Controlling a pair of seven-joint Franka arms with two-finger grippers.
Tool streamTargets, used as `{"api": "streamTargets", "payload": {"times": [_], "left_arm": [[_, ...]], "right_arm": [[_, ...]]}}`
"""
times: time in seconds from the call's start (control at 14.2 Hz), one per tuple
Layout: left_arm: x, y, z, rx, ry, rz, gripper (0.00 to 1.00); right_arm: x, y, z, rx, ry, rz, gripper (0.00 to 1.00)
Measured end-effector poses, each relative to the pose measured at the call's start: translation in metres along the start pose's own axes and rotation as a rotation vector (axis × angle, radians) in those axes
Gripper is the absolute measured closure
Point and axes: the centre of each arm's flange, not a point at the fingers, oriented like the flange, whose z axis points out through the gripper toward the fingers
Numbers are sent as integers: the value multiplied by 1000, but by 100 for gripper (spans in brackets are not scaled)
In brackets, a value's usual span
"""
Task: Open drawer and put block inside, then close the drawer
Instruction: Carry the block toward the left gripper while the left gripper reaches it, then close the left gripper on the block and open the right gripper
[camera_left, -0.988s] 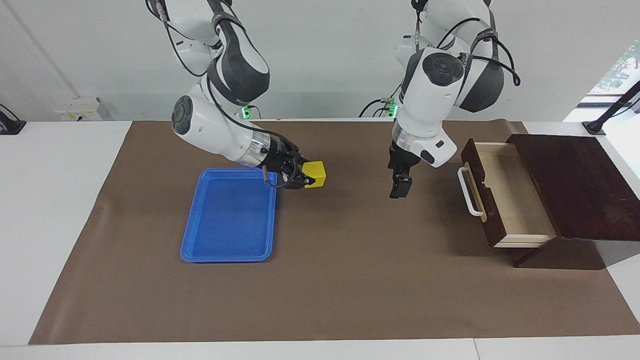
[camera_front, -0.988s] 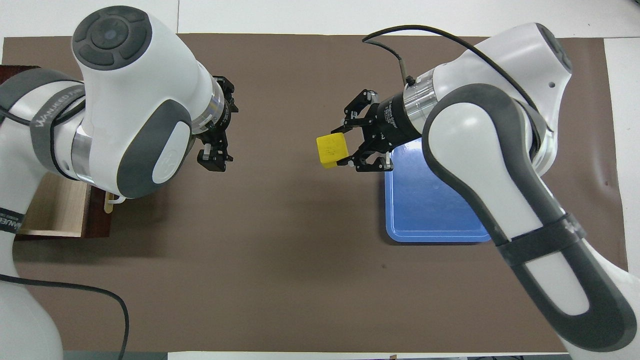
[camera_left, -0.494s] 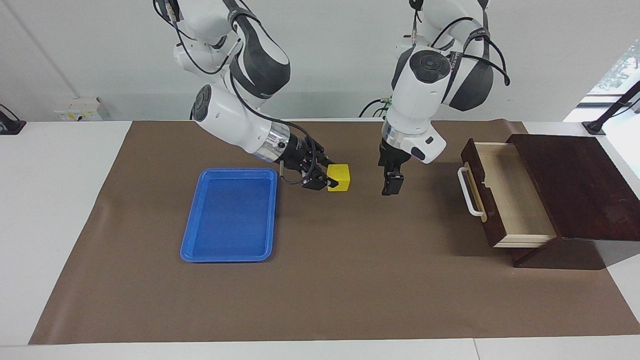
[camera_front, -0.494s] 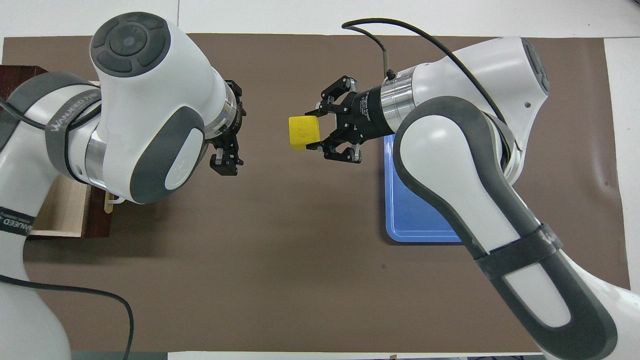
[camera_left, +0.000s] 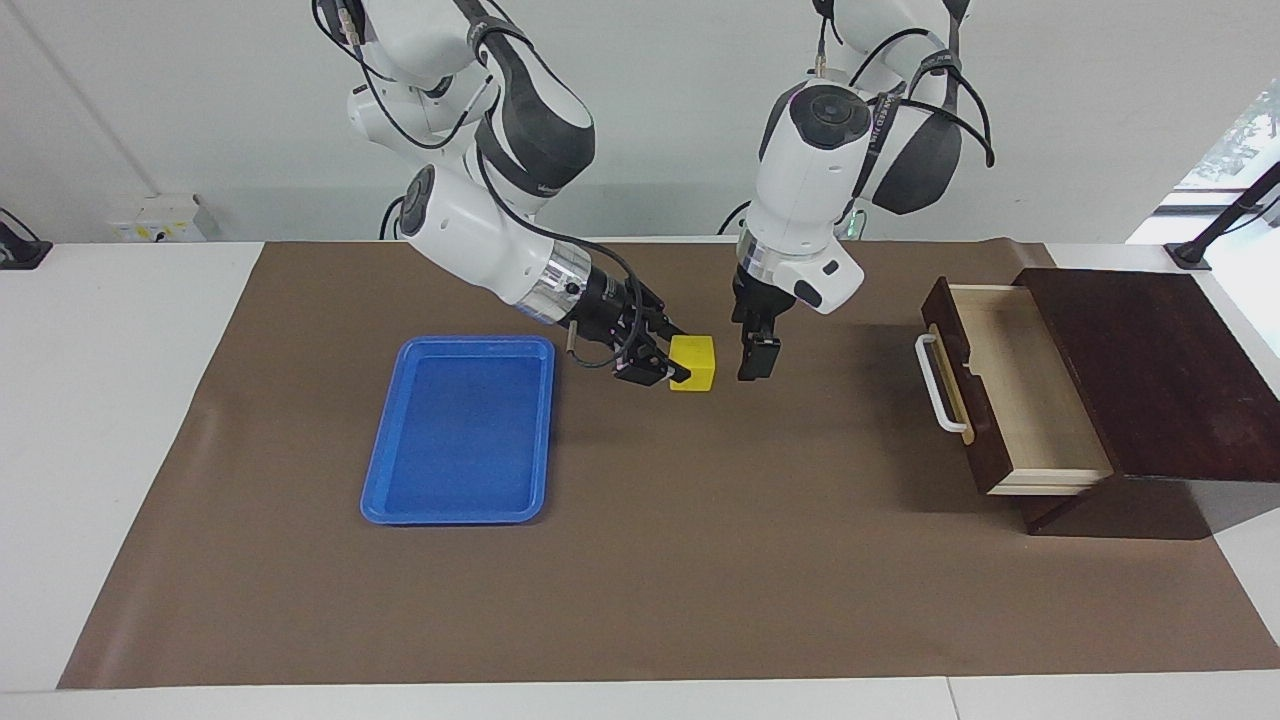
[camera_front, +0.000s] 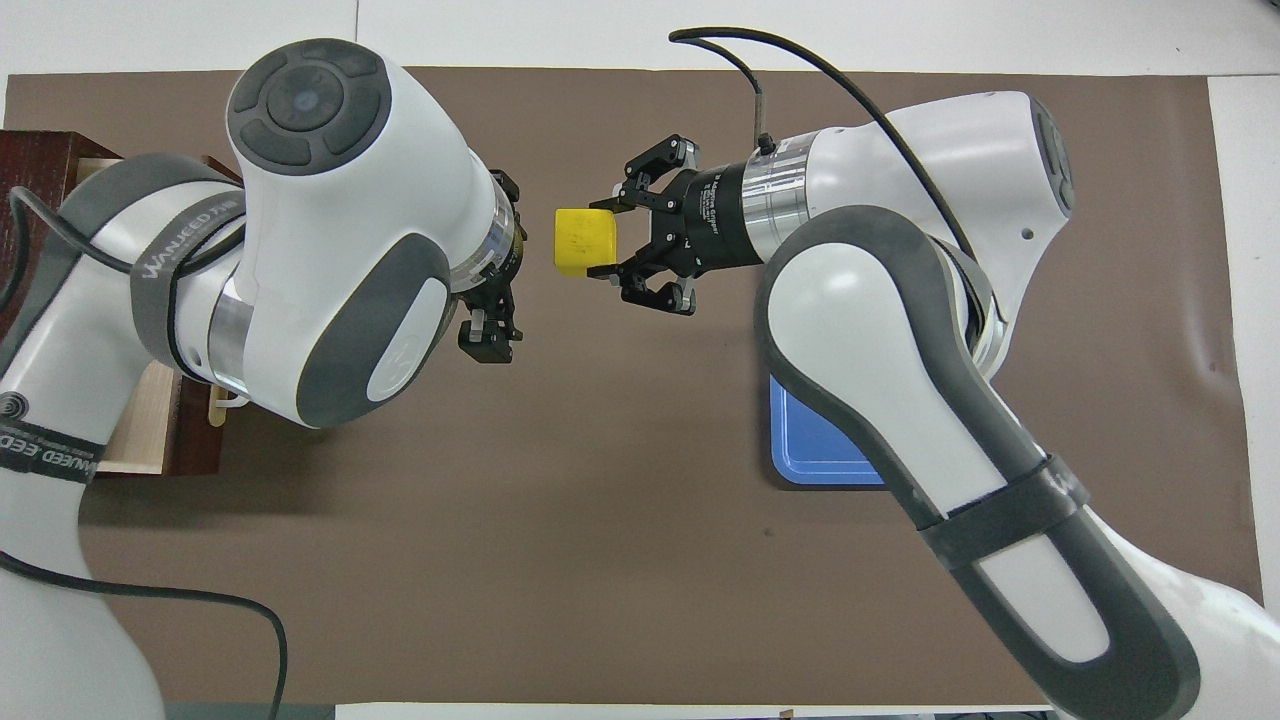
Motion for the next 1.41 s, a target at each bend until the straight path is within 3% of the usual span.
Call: {"api": "streamTargets", "payload": {"times": [1.13, 1.2, 1.41], "left_arm": [[-14, 10, -11, -34, -18, 14, 3], [-14, 10, -11, -34, -18, 15, 9], [-14, 11, -12, -40, -20, -1, 44]], "right_arm": [[-18, 12, 17, -10, -23, -12, 45], [-18, 12, 17, -10, -23, -12, 45], [-18, 12, 18, -12, -25, -7, 45]]}}
